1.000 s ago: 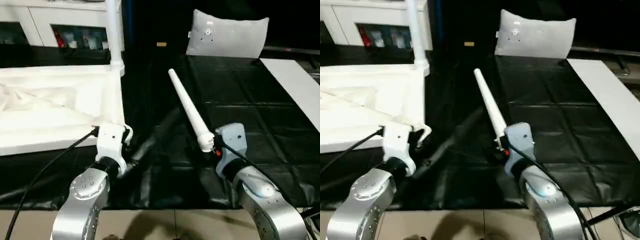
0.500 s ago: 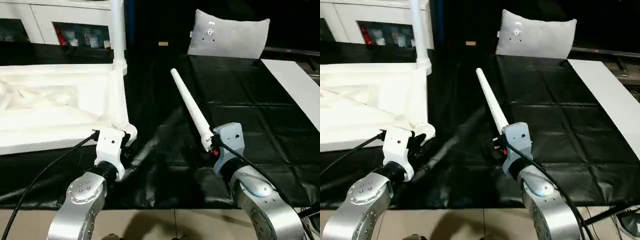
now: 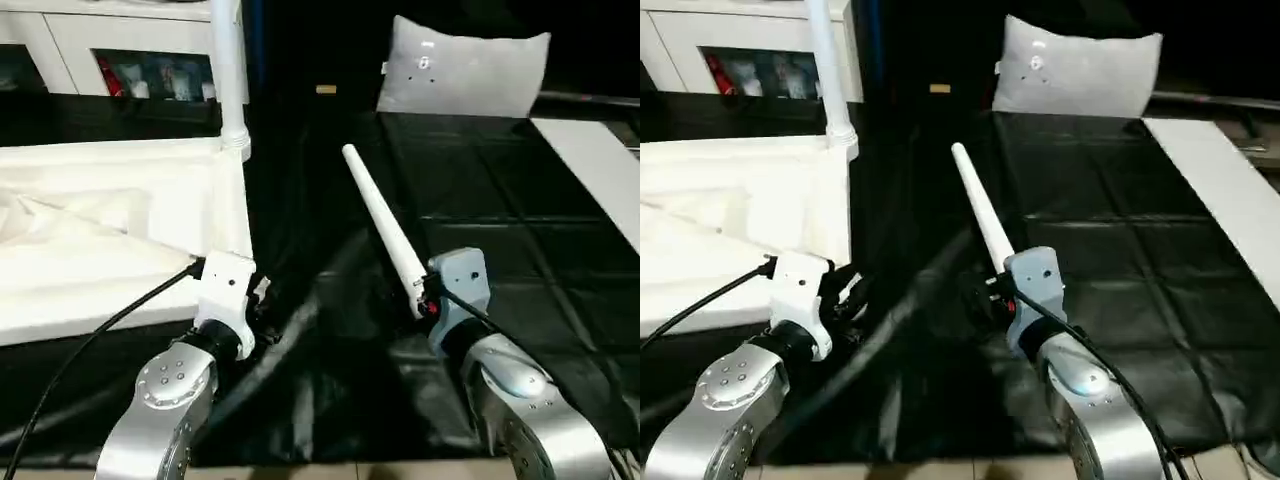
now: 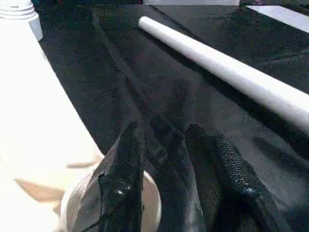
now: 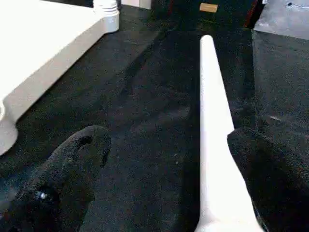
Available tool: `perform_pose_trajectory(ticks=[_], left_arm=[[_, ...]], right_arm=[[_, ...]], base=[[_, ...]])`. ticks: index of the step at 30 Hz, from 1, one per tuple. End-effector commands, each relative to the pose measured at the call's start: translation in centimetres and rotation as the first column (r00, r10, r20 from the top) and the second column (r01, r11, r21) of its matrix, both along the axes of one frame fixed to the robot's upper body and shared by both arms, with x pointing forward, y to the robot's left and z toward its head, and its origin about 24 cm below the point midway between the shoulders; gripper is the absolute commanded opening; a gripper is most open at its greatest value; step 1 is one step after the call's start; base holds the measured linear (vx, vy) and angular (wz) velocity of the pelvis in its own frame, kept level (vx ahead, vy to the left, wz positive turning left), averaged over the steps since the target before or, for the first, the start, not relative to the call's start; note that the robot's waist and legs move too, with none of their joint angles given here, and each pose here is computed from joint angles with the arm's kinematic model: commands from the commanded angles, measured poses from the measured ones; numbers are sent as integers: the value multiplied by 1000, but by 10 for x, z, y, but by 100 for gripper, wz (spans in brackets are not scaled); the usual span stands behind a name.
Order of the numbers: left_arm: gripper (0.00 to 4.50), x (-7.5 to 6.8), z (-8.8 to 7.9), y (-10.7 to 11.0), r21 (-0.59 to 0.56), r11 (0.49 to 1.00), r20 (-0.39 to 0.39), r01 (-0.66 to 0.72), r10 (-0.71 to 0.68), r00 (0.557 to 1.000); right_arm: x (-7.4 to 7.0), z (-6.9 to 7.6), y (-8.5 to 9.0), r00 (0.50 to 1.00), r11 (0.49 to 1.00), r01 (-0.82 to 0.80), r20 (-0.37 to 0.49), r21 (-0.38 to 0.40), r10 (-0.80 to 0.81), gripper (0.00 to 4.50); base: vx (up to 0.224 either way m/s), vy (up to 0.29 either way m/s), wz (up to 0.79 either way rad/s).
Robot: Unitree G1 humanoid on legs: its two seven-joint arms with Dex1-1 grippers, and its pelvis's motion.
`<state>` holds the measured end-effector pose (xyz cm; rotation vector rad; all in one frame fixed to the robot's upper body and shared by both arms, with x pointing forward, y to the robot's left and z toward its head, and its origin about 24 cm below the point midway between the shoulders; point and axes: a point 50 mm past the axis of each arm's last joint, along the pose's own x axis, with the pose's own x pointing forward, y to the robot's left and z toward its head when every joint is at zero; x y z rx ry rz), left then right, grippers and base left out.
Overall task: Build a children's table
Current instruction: Rotate table base, then pick table leg
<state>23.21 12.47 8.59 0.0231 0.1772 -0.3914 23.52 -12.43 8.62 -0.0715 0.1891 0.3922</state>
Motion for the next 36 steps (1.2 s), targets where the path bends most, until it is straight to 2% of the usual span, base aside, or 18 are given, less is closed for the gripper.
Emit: perform_pose_trajectory(ticks=[1,6,12,18,23,24,26,29,30,31,32,34,36], left_arm=[[159,1,1,-2,-10,1000,-4,9,-9,1000],[159,4,4,0,-10,1000,3,4,-4,1000],[159,-2,1,2,29,999,-7,16,-16,1000],[159,-1,1,2,35,999,-11,31,-30,999],[159,-3,3,1,34,997,0,62,-62,998],[177,-5,5,-1,32,991,-7,132,-132,991],[188,-6,7,-1,19,985,-24,174,-173,985],[223,-8,13,-2,-5,959,-48,284,-284,958],[223,-9,15,-2,2,941,-77,340,-338,938],[235,-9,15,-2,2,941,-77,340,-338,938],[244,-10,17,-2,5,915,-112,404,-401,909],[271,-12,21,-3,2,888,-129,459,-455,881],[279,-13,26,-3,-1,864,-141,503,-498,856]], right_arm=[[-2,4,1,1000,1000,-16,14,-5,16,450],[2,7,5,999,999,-30,27,-13,30,450],[0,5,7,999,999,-29,14,-18,29,450],[8,8,7,1000,1000,-13,21,-28,13,450],[12,8,5,999,996,32,-5,-84,-33,450],[17,11,5,999,994,43,-23,-102,-46,450],[21,13,4,997,993,51,-50,-106,-56,450],[30,12,4,986,993,62,-147,-100,-77,450],[37,10,4,973,993,66,-215,-102,-87,450],[37,10,4,973,993,66,-215,-102,-87,450],[45,8,1,954,990,76,-281,-119,-107,450],[52,6,-4,933,983,92,-330,-162,-142,450],[59,4,-9,911,978,103,-376,-182,-166,450]], base=[[97,8,3],[75,-3,2],[20,-7,2],[29,-32,3],[0,0,0],[0,0,0],[0,0,0],[-20,3,2],[-103,-4,4],[-103,-4,4],[-132,-9,-2],[-141,-1,1],[-134,-4,2]])
